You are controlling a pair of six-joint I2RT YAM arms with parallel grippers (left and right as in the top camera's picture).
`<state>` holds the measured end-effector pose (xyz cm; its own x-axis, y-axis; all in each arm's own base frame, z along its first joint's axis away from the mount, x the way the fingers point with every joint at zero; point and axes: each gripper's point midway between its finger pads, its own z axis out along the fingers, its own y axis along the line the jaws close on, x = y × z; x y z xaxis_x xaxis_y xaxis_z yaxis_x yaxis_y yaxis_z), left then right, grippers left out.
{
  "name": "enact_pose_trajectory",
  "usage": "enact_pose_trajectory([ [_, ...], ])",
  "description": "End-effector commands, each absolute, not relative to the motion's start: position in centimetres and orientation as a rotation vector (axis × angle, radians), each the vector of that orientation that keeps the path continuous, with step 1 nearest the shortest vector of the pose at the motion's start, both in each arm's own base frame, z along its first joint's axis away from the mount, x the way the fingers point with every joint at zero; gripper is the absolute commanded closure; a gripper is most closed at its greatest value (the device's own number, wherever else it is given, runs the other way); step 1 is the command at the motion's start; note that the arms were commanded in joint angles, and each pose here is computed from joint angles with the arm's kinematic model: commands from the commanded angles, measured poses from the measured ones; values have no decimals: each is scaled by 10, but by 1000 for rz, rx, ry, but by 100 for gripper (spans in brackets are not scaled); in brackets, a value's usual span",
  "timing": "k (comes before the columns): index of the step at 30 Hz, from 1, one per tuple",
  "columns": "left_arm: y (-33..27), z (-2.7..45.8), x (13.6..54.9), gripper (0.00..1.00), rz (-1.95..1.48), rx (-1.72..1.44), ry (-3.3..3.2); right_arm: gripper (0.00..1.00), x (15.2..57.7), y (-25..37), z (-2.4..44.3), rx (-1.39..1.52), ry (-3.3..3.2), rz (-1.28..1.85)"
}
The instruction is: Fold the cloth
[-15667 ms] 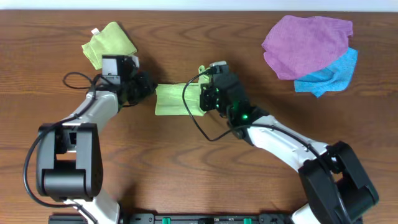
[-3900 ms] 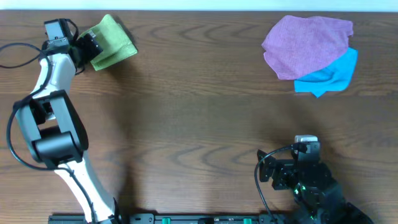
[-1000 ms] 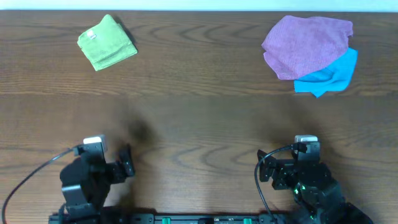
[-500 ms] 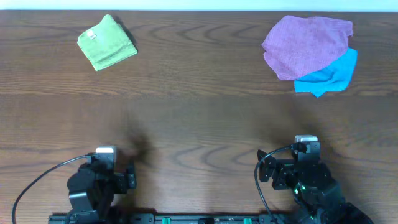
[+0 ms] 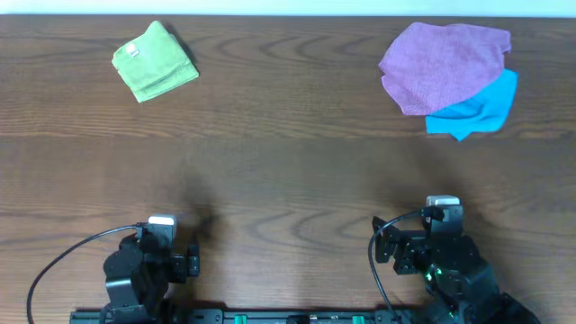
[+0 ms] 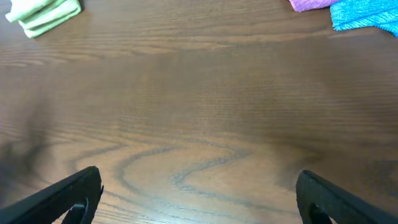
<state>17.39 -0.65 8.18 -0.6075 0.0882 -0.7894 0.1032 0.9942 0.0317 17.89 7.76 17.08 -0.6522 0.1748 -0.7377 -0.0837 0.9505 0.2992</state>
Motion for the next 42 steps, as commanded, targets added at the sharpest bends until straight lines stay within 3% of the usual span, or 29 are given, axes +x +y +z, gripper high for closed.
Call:
enact_pose_trajectory([
  [1, -6, 61, 169, 5, -16, 150, 2279, 1, 180, 75, 170, 94, 2245, 385],
  [35, -2, 54, 169, 5, 15, 136, 2297, 1, 175, 71, 163, 94, 2280, 365],
  [42, -2, 54, 169, 5, 15, 136, 2297, 1, 199, 20, 150, 227, 2182, 67],
])
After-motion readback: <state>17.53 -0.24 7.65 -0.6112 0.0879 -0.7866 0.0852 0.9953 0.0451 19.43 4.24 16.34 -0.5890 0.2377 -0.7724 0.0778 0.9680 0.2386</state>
